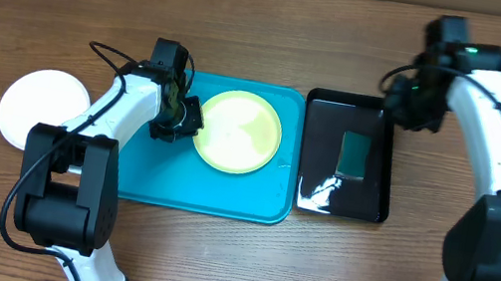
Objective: Clean dirty plates on tray and stack at the side
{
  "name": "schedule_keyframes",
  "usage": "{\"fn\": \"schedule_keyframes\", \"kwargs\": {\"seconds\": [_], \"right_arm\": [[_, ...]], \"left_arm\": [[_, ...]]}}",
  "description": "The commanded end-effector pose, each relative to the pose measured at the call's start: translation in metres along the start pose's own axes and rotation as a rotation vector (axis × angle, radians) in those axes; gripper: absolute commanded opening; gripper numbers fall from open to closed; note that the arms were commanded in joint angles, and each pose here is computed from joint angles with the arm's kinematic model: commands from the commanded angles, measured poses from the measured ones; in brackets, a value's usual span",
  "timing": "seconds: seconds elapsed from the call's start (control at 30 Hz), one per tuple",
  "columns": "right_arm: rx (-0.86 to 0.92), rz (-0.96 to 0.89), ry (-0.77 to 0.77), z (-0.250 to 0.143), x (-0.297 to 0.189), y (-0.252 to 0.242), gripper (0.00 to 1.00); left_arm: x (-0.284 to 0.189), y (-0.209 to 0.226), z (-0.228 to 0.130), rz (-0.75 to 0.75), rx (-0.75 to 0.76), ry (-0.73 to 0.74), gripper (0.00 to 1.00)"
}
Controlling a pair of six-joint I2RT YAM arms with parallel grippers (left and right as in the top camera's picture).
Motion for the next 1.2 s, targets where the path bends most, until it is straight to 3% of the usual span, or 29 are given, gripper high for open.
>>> {"fn": "schedule_keyframes", "kwargs": {"seconds": [0.0,0.17,0.27,0.37,0.47,0.5,0.87,1.17], "right_arm": [[0.042,0.012,-0.053,0.015,-0.012,-0.016,0.22],[0.127,-0.019,-0.131,0.039,-0.018,-0.050,0.29],[0.175,-0.038,-0.176,0.052,-0.022,-0.070,0.40],[0.225,-0.052,-0.207,0.061,-0.027,-0.091,0.61],[0.268,-0.059,-0.214,0.065,-0.030,-0.108,0.97],[0.283,-0.062,-0.215,0.067,-0.031,-0.114,1.00],[0.429,-0.178,-0.288,0.078,-0.045,-0.181,1.00],[0.458,-0.183,-0.292,0.079,-0.048,-0.193,1.00]], "left_arm": [[0.006,0.001,-0.003,0.023,0.026,0.007,0.23],[0.017,0.003,-0.004,0.030,0.022,0.033,0.22],[0.026,0.005,-0.006,0.037,0.022,0.061,0.17],[0.031,0.006,-0.007,0.036,0.053,0.075,0.08],[0.028,0.005,-0.005,0.032,0.102,0.067,0.04],[0.025,0.004,-0.003,0.032,0.115,0.064,0.04],[-0.039,-0.005,0.025,0.117,0.183,-0.034,0.04],[-0.093,-0.023,0.050,0.101,0.213,-0.114,0.04]]}}
Point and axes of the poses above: each gripper's point midway between its finger pads, its own x axis out along the fingers, its own y axis along the line the jaws close on, z = x × y, the point moved 8 cm from there along -x, back along the fingers, and after that the axes turned 8 degrees about x, right-handed, at the moved point
